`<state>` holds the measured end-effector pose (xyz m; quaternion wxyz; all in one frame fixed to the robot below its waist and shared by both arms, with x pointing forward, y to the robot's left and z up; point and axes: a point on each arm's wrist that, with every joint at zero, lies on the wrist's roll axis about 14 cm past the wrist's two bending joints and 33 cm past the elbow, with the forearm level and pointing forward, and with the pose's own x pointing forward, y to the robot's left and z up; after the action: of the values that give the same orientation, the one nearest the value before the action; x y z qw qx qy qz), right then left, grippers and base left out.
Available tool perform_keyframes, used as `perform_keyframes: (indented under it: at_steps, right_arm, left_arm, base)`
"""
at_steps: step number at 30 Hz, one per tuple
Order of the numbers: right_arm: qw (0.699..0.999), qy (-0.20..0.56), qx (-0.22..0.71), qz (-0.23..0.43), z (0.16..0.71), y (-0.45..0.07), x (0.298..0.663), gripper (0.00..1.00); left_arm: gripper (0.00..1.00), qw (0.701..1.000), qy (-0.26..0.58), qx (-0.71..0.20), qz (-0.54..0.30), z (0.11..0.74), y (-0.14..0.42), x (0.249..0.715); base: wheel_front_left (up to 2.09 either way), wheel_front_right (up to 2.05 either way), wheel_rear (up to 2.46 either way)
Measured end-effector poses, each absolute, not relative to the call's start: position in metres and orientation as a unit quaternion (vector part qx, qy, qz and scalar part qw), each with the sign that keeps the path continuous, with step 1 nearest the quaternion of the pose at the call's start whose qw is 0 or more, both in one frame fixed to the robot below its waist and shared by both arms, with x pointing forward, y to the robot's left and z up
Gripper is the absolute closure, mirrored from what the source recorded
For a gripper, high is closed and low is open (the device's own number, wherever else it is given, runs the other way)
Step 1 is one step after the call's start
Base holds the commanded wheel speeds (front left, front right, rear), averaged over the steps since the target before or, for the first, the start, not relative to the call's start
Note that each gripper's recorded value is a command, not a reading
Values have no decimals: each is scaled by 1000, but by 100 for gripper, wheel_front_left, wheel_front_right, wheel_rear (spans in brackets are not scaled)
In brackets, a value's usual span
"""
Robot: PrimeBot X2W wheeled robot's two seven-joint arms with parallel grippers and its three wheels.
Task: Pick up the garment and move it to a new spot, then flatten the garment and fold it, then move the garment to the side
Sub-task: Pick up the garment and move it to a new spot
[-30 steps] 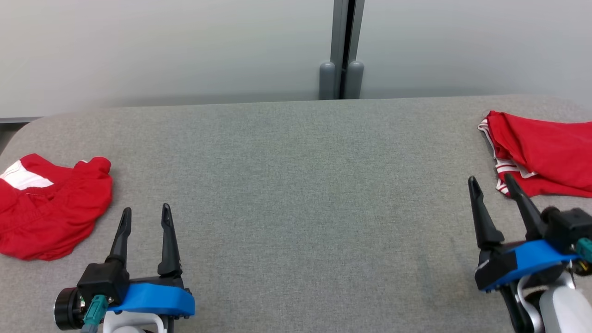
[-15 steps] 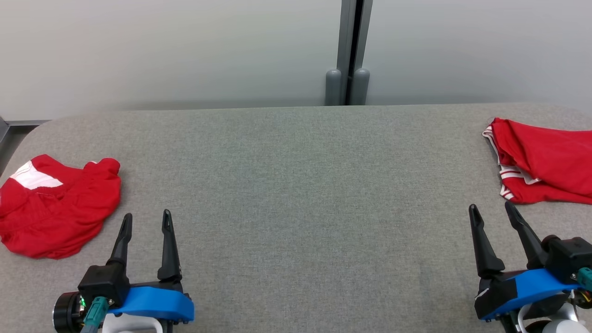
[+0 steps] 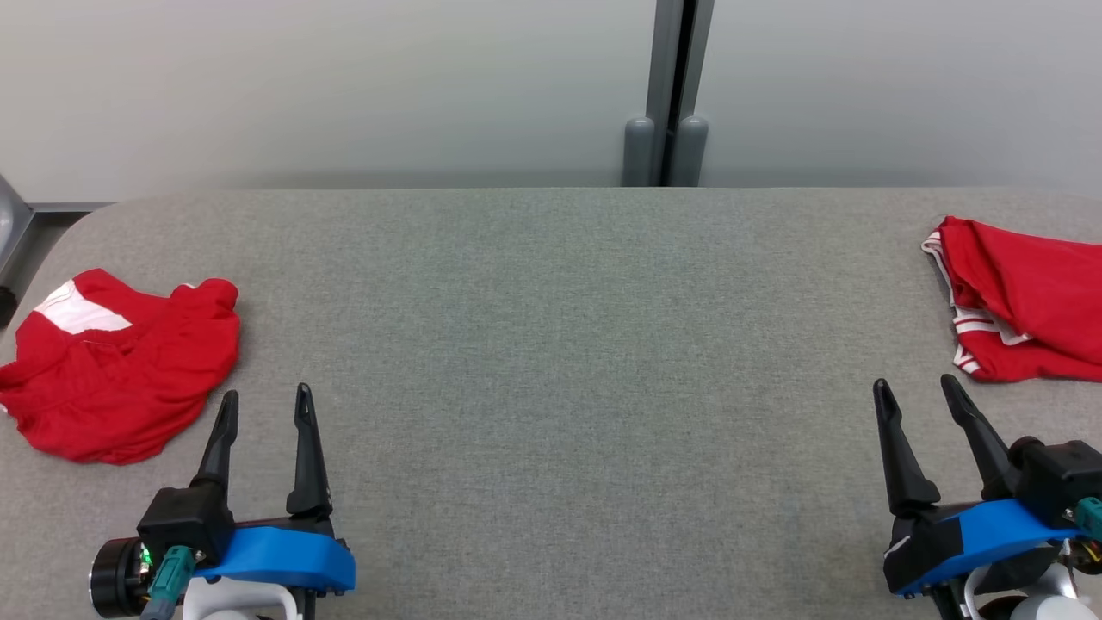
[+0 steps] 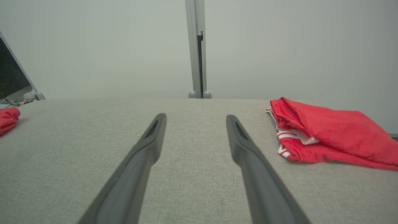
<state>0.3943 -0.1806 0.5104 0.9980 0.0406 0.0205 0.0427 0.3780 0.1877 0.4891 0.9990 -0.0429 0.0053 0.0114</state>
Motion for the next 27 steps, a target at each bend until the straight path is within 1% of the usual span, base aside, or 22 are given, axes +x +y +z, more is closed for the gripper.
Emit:
perform_keyframes:
  at_steps: [7, 12, 27]
  right_arm:
    - [996, 22, 45, 68, 508, -161, 404, 0]
    - [994, 22, 46, 100, 507, -137, 413, 0]
    - [976, 27, 47, 209, 504, -53, 431, 0]
  left_arm:
    - [0, 998, -1, -38, 41, 493, 208, 373]
    - [0, 997, -3, -36, 73, 495, 228, 361]
    - [0, 981, -8, -23, 193, 501, 301, 301]
  base:
    - [0, 0, 0]
    - [0, 0, 0]
    - [0, 0, 0]
